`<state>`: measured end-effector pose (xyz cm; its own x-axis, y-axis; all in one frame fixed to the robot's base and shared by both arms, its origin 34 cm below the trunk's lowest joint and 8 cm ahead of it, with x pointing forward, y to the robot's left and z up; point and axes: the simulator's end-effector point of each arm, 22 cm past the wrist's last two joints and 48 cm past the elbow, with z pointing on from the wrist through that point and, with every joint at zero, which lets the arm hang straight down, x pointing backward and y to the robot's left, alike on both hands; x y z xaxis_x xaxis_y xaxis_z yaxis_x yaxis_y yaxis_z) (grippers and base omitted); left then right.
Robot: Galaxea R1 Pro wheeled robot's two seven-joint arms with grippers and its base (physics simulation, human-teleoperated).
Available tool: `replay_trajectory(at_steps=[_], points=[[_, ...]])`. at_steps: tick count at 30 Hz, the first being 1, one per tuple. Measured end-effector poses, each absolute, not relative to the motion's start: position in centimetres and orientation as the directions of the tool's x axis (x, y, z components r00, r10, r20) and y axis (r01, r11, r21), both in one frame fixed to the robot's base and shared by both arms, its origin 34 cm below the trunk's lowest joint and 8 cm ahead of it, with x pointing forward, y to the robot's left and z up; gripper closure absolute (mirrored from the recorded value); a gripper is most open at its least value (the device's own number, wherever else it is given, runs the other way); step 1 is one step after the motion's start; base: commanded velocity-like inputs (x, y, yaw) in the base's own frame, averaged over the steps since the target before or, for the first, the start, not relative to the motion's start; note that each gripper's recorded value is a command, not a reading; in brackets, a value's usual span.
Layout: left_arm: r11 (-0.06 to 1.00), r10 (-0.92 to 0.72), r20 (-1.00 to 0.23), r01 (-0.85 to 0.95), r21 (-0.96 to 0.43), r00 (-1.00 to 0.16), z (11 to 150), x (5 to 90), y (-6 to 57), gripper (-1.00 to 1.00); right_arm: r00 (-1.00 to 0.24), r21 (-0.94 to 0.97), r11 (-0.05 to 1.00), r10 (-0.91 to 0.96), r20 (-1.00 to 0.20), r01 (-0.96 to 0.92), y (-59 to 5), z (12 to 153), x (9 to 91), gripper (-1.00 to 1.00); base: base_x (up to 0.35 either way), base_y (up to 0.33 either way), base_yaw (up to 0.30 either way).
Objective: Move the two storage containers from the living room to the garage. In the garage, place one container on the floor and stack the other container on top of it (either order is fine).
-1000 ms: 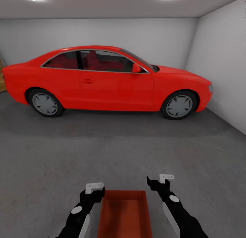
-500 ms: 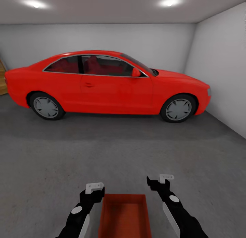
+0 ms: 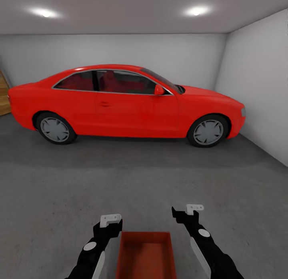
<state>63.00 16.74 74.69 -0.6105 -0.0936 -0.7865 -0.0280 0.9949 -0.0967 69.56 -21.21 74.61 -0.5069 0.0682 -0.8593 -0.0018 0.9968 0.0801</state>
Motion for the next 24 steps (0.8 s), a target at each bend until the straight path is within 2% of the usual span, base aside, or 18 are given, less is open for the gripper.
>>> replay_trajectory(at_steps=[24], points=[[0.995,-0.091,-0.807,-0.023,-0.095,-0.583,79.8,63.1,16.7,-1.00,-0.475,0.080,0.997,0.068,-0.878,-0.005,-21.2,80.1,69.8,-1.00,0.000,0.000,0.000]])
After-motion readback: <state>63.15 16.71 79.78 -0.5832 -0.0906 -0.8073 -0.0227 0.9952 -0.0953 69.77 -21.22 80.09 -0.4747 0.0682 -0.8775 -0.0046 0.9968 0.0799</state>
